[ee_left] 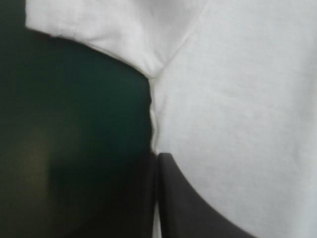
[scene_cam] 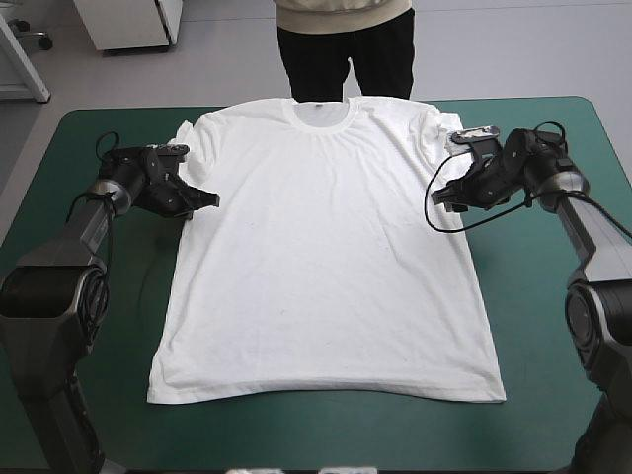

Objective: Fold the cloth

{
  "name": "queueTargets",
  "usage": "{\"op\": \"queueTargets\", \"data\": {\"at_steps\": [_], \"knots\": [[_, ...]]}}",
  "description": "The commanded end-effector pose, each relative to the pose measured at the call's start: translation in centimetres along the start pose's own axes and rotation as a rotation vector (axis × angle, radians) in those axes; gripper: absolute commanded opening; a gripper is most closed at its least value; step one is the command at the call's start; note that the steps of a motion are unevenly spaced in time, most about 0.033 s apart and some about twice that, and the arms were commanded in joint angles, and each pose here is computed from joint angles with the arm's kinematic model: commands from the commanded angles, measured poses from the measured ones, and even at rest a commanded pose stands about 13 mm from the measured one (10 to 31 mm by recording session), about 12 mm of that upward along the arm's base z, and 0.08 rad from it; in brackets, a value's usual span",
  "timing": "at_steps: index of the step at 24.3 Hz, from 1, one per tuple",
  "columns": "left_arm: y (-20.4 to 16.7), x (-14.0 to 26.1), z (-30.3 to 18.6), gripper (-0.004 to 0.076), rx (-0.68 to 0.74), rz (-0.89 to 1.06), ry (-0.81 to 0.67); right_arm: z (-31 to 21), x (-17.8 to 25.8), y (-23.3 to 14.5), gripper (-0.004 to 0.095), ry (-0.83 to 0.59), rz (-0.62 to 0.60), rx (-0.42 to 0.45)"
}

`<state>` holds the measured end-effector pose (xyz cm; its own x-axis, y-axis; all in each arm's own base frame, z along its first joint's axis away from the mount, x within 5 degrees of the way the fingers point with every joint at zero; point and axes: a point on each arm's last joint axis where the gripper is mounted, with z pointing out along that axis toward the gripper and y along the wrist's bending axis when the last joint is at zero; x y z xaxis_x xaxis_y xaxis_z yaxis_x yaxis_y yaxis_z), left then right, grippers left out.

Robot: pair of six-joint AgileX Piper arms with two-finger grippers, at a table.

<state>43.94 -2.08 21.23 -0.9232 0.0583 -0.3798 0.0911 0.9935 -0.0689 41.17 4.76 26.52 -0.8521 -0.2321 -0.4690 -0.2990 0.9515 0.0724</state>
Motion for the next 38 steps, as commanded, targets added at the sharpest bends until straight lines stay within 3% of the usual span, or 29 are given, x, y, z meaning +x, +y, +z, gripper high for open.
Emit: {"op": "queueTargets", "data": {"at_steps": [1, 8, 12, 13, 15, 19, 24, 28, 38], "knots": [[-0.8, -0.3, -1.4, -0.0009, 0.028, -0.005, -0.014, -0.6, -1.6, -0.4, 0.0540, -0.061, -0.012, 0.011], [-0.8, -0.4, -1.4, -0.0009, 0.027, 0.007, -0.024, 3.4, -1.3, -1.1, 0.0449, 0.031, 0.006, -0.008], [-0.8, -0.4, -1.4, -0.0009, 0.027, 0.011, -0.028, 5.2, -0.5, -0.7, 0.0246, 0.106, -0.018, -0.030], [-0.8, -0.4, -1.4, -0.0009, 0.026, 0.013, -0.032, 5.4, -0.5, -0.3, 0.0101, 0.113, -0.053, -0.038], [-0.7, -0.5, -1.4, -0.0009, 0.025, 0.013, -0.044, 5.6, -0.6, -0.1, -0.0012, 0.103, -0.062, -0.033], [-0.8, -1.4, -3.4, -0.0009, 0.017, 0.021, -0.140, 2.4, -1.8, -0.3, -0.0013, -0.013, -0.043, 0.023], [-1.3, -2.0, -10.4, -0.0009, 0.005, 0.034, -0.335, -7.6, -3.4, 1.0, -0.0013, -0.285, -0.080, 0.078], [-1.6, -1.7, -14.8, -0.0009, -0.003, 0.045, -0.445, -12.7, -3.3, 1.9, -0.0013, -0.421, -0.097, 0.104], [-2.5, 1.9, -28.2, -0.0009, -0.057, 0.088, -0.788, -23.6, -0.7, 4.0, -0.0013, -0.676, -0.144, 0.155]]}}
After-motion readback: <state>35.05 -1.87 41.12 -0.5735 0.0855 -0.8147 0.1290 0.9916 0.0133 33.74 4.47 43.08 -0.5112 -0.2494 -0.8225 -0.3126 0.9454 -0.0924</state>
